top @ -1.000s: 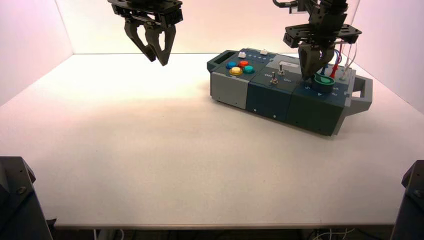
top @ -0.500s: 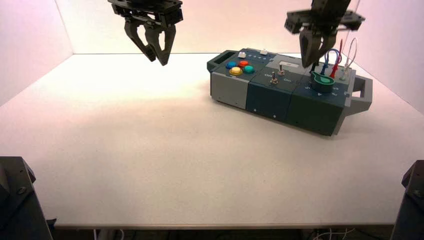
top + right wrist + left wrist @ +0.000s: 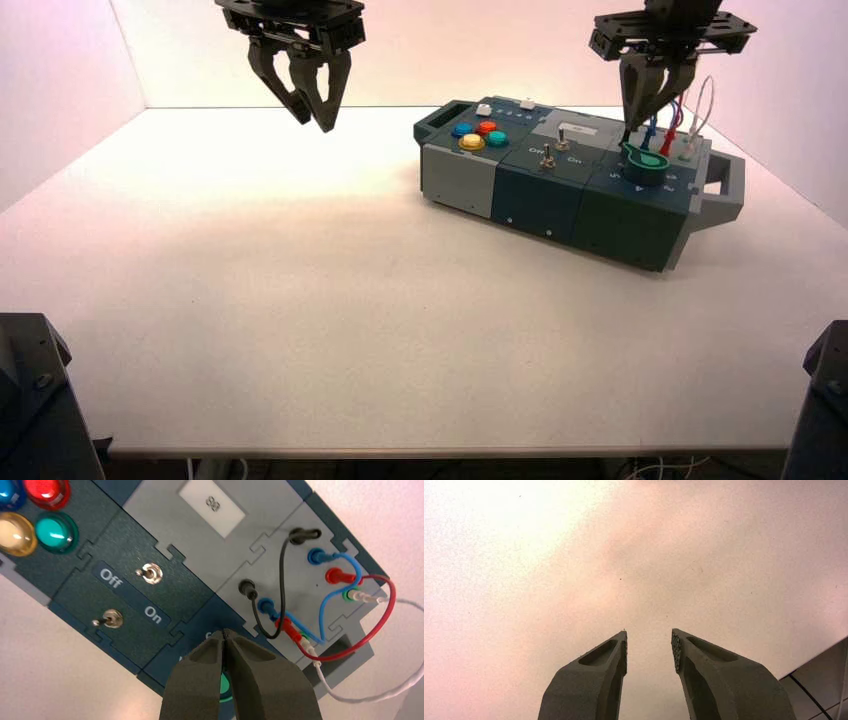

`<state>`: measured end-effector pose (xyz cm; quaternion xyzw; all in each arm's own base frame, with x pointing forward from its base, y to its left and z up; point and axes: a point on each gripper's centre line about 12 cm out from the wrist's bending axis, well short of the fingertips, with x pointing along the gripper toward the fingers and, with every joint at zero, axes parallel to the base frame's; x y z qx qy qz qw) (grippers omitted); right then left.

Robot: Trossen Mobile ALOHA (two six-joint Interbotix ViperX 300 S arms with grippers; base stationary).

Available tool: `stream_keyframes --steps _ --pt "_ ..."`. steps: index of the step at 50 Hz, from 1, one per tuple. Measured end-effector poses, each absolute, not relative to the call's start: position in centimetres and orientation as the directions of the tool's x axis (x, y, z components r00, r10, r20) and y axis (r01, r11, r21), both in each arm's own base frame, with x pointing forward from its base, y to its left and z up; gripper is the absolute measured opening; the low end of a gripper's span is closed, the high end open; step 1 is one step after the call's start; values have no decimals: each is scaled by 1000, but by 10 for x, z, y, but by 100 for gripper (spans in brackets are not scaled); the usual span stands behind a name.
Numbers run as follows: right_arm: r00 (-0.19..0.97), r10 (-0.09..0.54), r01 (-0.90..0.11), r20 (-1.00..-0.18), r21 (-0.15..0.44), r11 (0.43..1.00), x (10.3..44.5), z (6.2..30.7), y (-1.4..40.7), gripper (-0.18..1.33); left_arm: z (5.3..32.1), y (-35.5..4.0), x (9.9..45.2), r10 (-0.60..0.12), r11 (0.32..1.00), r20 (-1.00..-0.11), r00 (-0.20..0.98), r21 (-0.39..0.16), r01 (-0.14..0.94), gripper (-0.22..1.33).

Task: Turn the knob to position 6.

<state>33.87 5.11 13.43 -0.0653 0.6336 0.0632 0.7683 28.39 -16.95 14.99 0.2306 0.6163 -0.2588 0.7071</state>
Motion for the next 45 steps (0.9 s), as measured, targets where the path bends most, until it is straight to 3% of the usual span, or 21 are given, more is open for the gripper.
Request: stream_keyframes --steps 24,45 --pt "155 9 -173 -988 -19 985 334 117 48 -14 150 -172 282 -81 754 -991 103 7 657 96" --pt "197 11 -153 -980 -20 988 333 129 41 -14 150 -172 282 -81 753 -991 103 7 658 96"
